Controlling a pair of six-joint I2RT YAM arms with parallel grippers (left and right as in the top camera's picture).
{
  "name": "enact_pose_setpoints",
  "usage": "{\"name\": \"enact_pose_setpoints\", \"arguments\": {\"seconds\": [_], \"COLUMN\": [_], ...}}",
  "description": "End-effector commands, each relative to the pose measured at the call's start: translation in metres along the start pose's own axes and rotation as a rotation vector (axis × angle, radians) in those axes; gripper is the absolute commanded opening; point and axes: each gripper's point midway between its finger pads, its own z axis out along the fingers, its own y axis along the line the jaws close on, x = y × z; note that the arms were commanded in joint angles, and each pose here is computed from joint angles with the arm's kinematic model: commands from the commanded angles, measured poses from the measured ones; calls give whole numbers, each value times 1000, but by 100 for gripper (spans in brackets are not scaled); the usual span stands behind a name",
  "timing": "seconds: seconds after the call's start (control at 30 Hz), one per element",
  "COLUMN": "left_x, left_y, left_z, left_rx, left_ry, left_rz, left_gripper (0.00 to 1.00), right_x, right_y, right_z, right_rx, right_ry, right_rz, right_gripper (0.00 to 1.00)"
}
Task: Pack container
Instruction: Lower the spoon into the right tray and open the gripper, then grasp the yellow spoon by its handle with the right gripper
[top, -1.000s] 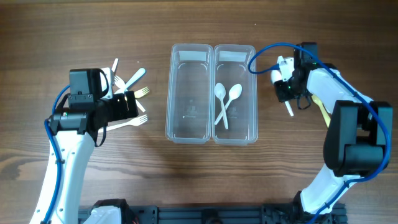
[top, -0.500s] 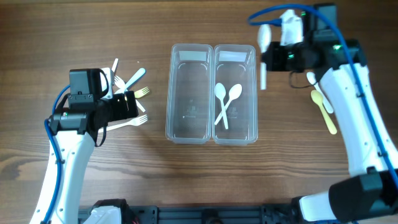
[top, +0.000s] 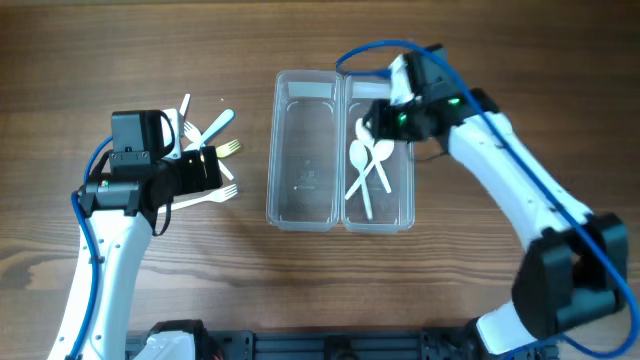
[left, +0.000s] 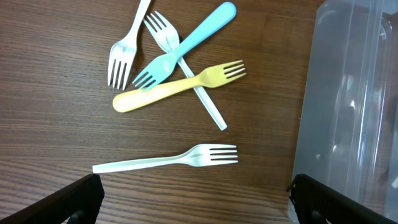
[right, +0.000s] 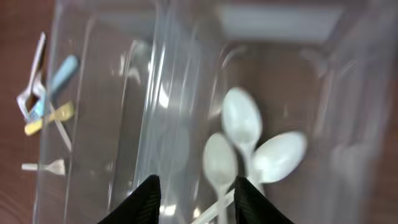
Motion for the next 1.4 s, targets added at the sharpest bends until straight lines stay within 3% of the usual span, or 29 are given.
{"name": "enact_pose_setpoints", "arguments": {"seconds": [0.0, 0.03, 0.13, 0.2, 0.33, 0.67, 1.13, 1.37], "left_x": [-7, -7, -7, -7, -7, -7, -7, -7], "left_y": [1, 1, 1, 1, 1, 1, 1, 1], "left_z": [-3, -3, -3, -3, -3, -3, -3, -3], "left_rx": [-8, -8, -8, -8, -8, -8, -8, -8], "left_ry": [-16, -16, -16, -16, -16, -17, -17, -16], "left_rz": [15, 15, 15, 15, 15, 15, 15, 15], "left_gripper": [100, 100, 100, 100, 100, 100, 100, 100], "right_x": [-57, -65, -49, -24, 40, 105, 135, 144], "right_y": [-65, -120, -205, -249, -309, -309, -315, -316], "right_z": [-81, -108, -126, -120, -100, -68, -34, -27], "right_rx": [272, 489, 679, 686, 632, 512, 468, 464], "right_ry": [-253, -289, -220, -149, 41, 219, 309, 337], "right_rz": [-64, -45, -9, 89, 221, 265, 322, 366], "right_gripper": [40, 40, 41, 48, 48, 47, 39, 21]}}
